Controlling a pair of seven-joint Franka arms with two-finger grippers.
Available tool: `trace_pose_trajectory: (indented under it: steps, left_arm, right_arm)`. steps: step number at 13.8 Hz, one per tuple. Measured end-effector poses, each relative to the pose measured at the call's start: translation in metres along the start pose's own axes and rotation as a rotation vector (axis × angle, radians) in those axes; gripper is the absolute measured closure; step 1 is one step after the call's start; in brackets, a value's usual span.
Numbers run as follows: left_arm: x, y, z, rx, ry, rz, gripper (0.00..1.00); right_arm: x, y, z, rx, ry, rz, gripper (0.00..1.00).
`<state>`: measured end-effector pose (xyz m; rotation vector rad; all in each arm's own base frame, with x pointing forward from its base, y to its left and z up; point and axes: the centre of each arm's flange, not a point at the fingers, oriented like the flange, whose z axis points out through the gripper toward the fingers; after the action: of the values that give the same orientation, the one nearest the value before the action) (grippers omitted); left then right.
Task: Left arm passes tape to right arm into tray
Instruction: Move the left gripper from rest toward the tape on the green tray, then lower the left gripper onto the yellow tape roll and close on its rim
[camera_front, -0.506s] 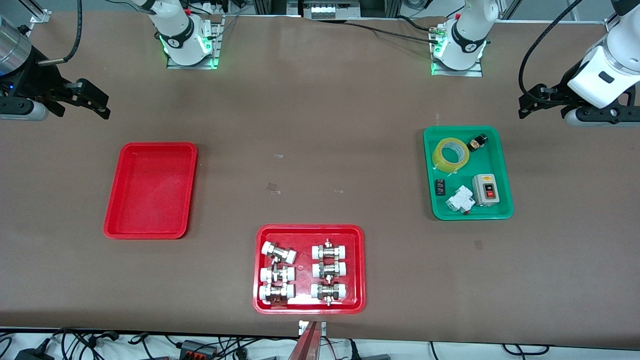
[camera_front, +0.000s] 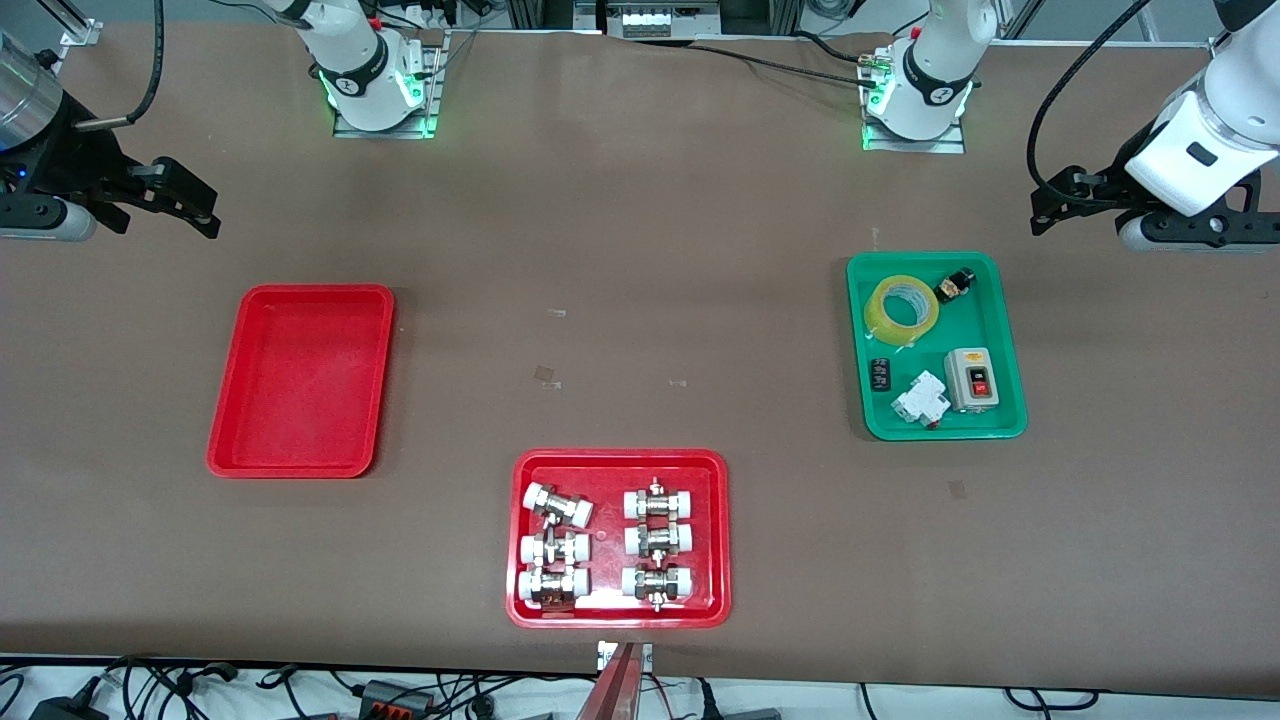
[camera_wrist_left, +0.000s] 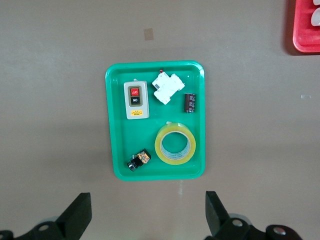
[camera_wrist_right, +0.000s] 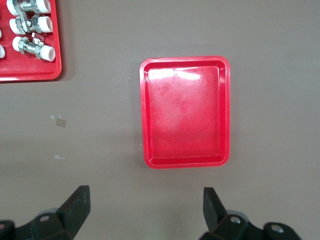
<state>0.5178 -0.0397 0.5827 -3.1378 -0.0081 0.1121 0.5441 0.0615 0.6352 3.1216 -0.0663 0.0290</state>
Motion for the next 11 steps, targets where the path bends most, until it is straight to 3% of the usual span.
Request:
trace_pose_trajectory:
  steps: [6,11]
  left_arm:
    - [0.022,-0.004,0.041,-0.037,-0.079,-0.009,0.0]
    - [0.061,-0.019,0.159,-0.067,-0.139,-0.04,0.0]
  right_arm:
    - [0.0,0.0,0.0,0.0,0.001,0.0,0.0]
    - [0.0,0.0,-0.001,0.0,0.001,0.0,0.0]
